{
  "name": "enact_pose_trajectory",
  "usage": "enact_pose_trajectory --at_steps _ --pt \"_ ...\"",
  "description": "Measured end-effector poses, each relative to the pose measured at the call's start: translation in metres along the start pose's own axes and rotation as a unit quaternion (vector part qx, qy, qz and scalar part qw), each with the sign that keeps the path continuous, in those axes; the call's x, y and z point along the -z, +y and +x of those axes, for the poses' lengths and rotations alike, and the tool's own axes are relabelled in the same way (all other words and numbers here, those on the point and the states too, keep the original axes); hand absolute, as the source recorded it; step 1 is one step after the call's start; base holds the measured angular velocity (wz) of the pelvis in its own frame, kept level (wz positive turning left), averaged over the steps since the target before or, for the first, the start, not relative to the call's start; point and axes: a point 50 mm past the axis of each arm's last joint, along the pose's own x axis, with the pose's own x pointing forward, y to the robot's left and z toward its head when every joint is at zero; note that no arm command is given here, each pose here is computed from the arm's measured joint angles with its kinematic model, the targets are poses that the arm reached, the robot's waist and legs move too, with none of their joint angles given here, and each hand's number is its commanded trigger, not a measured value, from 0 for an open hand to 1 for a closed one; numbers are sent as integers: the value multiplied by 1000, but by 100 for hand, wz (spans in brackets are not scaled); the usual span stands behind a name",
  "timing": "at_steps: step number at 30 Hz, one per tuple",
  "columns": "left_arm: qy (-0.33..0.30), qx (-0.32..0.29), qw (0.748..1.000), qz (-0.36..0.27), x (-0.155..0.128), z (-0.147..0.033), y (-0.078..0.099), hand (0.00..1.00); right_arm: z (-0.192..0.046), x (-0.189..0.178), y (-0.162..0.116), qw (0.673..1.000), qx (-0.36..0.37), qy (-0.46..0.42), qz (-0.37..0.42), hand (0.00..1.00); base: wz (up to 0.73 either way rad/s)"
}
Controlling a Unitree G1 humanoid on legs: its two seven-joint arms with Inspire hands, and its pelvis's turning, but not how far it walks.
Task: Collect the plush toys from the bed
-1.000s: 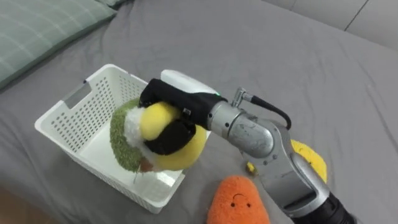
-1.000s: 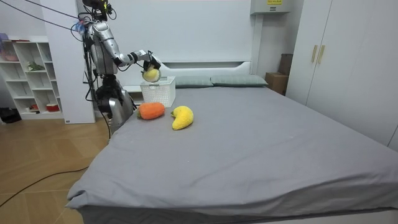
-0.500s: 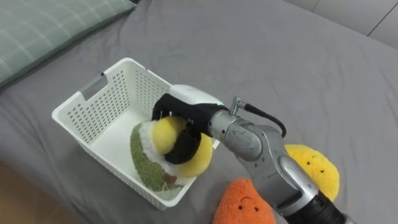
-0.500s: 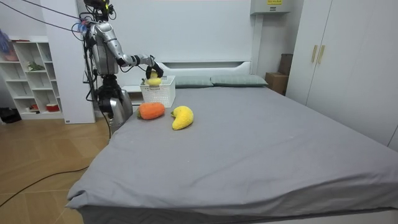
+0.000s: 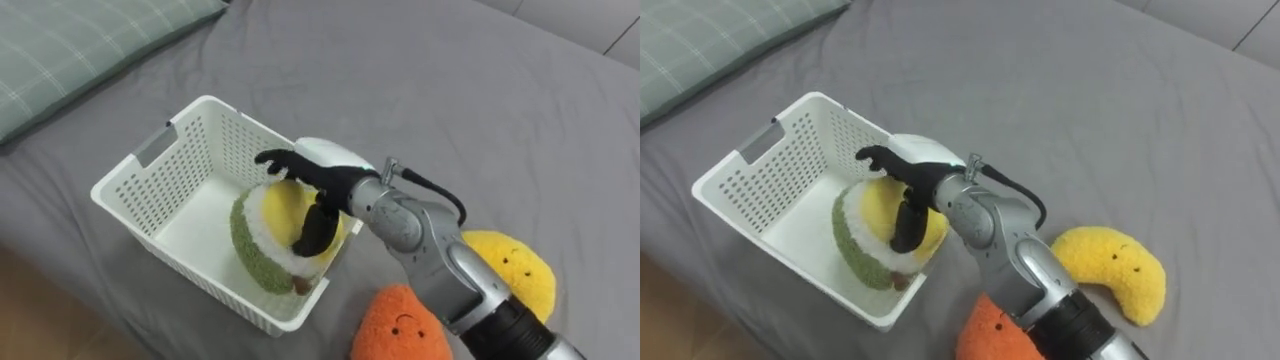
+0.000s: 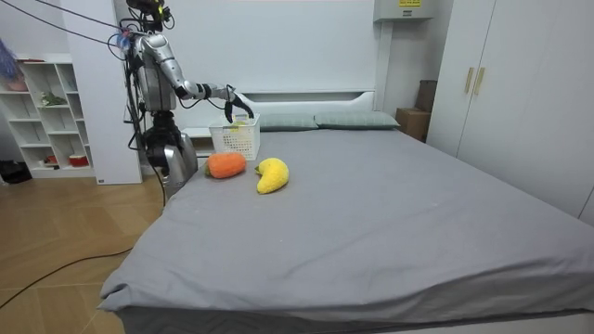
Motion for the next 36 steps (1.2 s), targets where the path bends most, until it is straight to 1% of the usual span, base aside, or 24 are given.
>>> enact_pose_trajectory --at_steps 8,12,14,17,19,23,27,29,32,36 --pt "-2 -9 1000 2 0 -1 0 0 -7 10 -26 996 91 7 24 0 -3" --pt "10 -14 1000 -3 7 -1 1 0 -15 11 -40 989 146 -2 38 0 -4" --pt "15 -15 1000 -8 10 -2 0 0 -19 18 -45 984 169 -2 60 0 0" --pt "18 -17 1000 -12 13 -4 -4 0 -31 33 -51 973 202 3 112 0 -12" --pt "25 -13 1000 -11 21 -6 -8 0 -44 40 -55 961 233 -2 150 0 -3" --pt "38 -17 999 -11 32 -8 -8 0 -56 49 -62 944 283 2 169 0 -3" --pt "52 -22 998 -32 44 -12 -8 0 -74 76 -59 924 321 46 202 0 -8" --pt "51 -23 998 -37 43 -13 -9 0 -79 86 -54 918 328 66 213 0 -5" --pt "59 -18 997 -37 49 -16 -12 0 -82 102 -40 920 313 109 211 0 -5" --pt "63 -17 997 -40 52 -16 -12 0 -87 140 -18 909 284 198 232 0 -3"
